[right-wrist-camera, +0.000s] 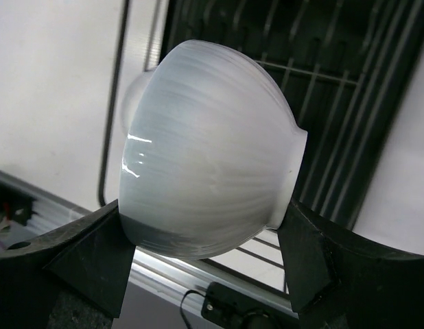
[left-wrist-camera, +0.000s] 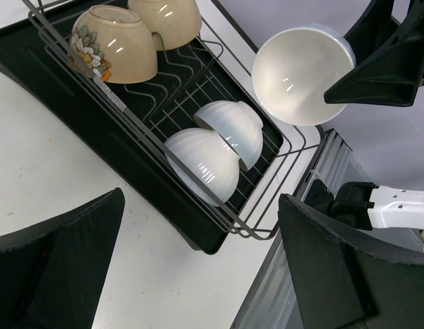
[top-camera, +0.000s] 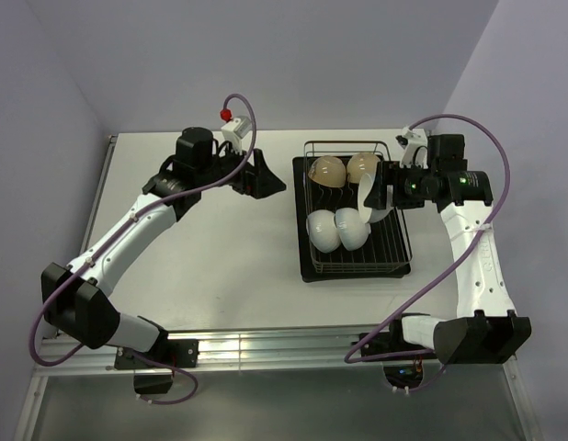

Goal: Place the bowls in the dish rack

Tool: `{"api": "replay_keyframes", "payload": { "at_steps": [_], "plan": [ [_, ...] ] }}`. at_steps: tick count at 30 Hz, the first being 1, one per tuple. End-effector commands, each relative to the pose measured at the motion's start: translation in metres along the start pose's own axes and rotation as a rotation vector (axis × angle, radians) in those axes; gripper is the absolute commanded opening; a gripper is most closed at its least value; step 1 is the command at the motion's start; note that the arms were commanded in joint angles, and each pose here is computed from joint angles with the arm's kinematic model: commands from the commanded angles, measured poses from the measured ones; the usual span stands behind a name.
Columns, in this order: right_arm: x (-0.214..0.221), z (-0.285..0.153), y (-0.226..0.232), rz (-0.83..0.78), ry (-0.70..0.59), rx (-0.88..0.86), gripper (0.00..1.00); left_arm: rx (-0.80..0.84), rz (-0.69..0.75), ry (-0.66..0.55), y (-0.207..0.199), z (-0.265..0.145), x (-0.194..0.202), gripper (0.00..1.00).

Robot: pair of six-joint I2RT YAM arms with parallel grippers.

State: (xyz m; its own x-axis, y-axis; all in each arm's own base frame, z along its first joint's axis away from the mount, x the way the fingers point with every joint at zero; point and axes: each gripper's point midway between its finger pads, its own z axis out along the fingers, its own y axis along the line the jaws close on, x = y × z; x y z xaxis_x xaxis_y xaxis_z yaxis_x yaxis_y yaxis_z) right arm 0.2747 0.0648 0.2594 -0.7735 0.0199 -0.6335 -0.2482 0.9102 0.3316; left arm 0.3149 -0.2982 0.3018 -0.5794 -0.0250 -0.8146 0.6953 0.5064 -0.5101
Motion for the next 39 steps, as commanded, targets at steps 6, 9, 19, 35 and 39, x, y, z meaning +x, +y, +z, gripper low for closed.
{"api": "replay_keyframes", "payload": {
  "at_steps": [6, 9, 19, 35, 39],
  "plan": [
    [-0.009, -0.002, -0.028, -0.043, -0.011, 0.182, 0.0, 0.01, 0.041, -0.044, -0.007, -0.015, -0.011, 0.99],
    [-0.004, 0.004, -0.03, -0.06, 0.019, 0.215, 0.0, -0.01, 0.029, -0.043, -0.003, -0.015, -0.01, 1.0],
    [0.01, 0.02, -0.045, -0.111, 0.072, 0.334, 0.0, -0.022, 0.012, -0.045, 0.0, -0.017, -0.013, 1.0],
    [0.029, 0.045, -0.06, -0.153, 0.139, 0.402, 0.0, -0.022, 0.019, -0.04, 0.001, -0.019, -0.01, 1.0],
    [0.032, 0.051, -0.064, -0.162, 0.152, 0.407, 0.0, -0.023, 0.018, -0.038, 0.001, -0.019, -0.009, 0.99]
  ]
}}
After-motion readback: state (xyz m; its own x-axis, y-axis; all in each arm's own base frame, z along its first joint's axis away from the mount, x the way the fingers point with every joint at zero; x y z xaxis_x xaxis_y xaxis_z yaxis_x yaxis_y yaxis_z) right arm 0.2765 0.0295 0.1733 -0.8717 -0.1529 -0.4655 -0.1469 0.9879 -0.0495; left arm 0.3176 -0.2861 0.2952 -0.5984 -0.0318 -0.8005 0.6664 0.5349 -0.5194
